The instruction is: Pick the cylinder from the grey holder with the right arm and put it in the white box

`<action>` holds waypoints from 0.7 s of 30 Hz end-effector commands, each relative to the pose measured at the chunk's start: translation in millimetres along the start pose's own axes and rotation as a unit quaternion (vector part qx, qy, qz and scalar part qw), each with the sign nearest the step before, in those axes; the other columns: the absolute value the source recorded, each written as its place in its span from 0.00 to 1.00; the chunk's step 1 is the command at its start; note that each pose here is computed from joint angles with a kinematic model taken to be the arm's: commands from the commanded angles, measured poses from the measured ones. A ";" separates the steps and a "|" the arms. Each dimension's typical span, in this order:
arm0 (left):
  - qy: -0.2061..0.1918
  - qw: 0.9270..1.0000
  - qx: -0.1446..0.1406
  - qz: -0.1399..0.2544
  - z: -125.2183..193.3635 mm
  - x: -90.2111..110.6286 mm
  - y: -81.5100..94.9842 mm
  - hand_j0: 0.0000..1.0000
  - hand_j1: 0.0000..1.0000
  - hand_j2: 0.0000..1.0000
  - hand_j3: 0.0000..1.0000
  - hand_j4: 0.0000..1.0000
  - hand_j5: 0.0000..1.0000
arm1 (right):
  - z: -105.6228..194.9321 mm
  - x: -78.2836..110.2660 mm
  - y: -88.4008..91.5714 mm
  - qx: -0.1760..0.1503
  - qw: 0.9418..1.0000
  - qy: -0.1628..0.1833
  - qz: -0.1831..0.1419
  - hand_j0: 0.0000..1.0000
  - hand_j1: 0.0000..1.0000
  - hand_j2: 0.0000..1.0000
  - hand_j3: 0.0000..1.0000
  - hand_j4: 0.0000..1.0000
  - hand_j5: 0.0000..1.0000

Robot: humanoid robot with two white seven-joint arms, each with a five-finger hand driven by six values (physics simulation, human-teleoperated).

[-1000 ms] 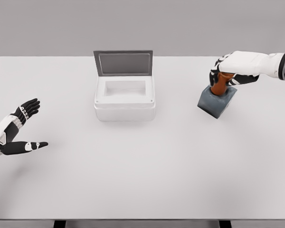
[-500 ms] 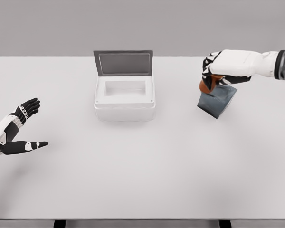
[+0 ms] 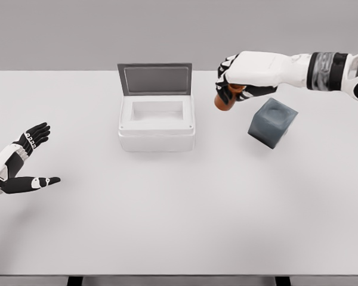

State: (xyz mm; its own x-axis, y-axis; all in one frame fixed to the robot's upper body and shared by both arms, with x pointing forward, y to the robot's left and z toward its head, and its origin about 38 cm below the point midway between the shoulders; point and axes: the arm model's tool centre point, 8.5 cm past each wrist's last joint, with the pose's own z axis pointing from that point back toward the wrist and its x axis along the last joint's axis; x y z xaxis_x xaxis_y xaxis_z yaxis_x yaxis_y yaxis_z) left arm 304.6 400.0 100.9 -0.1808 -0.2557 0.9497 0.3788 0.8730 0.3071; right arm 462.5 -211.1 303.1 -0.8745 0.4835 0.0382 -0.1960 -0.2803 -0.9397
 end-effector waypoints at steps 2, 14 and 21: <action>0.000 1.000 0.001 0.001 0.0 0.3 0.7 1.00 1.00 1.00 1.00 1.00 1.00 | -15.6 8.1 -5.6 -0.009 1.000 -0.015 0.003 0.29 0.29 0.29 0.29 0.29 0.29; 0.007 1.000 0.002 0.003 -0.7 -1.1 1.4 1.00 1.00 1.00 1.00 1.00 1.00 | -55.8 19.5 -22.9 -0.025 0.999 -0.035 -0.004 0.29 0.29 0.29 0.29 0.29 0.29; 0.008 1.000 0.003 0.002 -0.7 -1.0 1.9 1.00 1.00 1.00 1.00 1.00 1.00 | -67.8 26.3 -21.6 -0.015 0.999 -0.046 -0.001 0.29 0.29 0.29 0.29 0.29 0.29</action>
State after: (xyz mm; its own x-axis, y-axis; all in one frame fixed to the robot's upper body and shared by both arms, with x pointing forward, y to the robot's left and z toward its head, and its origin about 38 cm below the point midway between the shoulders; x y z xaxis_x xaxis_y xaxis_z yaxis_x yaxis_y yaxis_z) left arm 306.0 401.2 100.1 -0.1661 -0.2602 0.9512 0.3758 0.8751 0.3050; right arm 474.3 -139.9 303.9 -0.9099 0.4101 0.0633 -0.1804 -0.2537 -0.9503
